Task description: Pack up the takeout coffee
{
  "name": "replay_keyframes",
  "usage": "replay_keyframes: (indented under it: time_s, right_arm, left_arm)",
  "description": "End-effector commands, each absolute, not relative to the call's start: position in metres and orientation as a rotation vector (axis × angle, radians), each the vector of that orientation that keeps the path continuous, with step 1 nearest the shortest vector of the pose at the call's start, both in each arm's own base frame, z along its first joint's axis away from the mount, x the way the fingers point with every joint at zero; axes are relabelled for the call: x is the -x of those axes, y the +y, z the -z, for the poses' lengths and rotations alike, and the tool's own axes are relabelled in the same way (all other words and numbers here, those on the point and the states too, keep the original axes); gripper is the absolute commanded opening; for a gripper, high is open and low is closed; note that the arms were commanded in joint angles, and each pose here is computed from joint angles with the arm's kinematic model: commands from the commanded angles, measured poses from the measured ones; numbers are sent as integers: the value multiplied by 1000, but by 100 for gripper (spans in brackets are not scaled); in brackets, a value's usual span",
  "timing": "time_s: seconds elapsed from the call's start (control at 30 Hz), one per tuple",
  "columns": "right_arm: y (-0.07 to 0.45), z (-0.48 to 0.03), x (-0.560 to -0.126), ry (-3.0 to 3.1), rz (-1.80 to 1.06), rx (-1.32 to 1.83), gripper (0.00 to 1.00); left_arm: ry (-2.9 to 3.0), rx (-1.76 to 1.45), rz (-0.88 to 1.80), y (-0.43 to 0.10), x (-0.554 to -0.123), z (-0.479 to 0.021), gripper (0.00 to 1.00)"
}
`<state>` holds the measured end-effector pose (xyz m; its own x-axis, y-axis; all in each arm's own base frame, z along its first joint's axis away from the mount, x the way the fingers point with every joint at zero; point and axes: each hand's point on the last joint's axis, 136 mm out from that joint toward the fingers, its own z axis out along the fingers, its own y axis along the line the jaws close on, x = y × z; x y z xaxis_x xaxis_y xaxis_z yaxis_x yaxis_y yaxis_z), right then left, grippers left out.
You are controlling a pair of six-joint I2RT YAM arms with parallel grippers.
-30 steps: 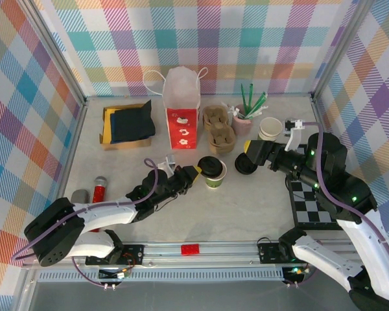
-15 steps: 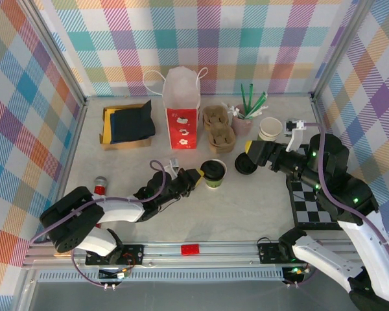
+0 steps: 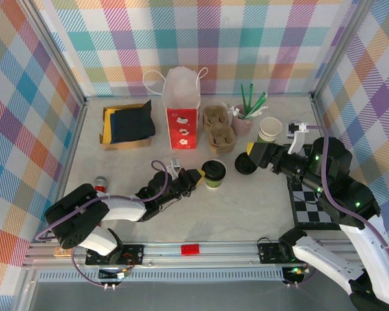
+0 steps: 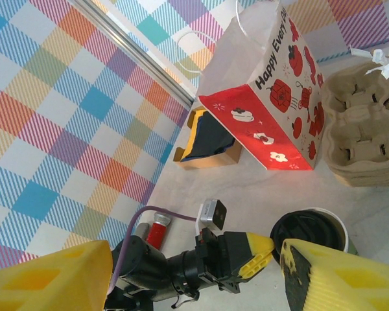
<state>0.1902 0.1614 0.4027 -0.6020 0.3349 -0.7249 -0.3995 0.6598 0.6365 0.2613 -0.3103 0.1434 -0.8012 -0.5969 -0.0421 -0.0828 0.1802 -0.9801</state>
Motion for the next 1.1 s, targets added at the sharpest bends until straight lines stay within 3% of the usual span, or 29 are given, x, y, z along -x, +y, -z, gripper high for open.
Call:
replay_keyframes:
  time_s: [0.0, 1.07]
  right_arm:
    - [161, -410, -189, 1929, -1028, 64, 69]
    - [159, -415, -187, 1900, -1045, 52, 68]
  left_arm:
    - [2013, 611, 1656, -307, -265, -157, 9]
    - [2068, 562, 1573, -308, -265, -151, 17]
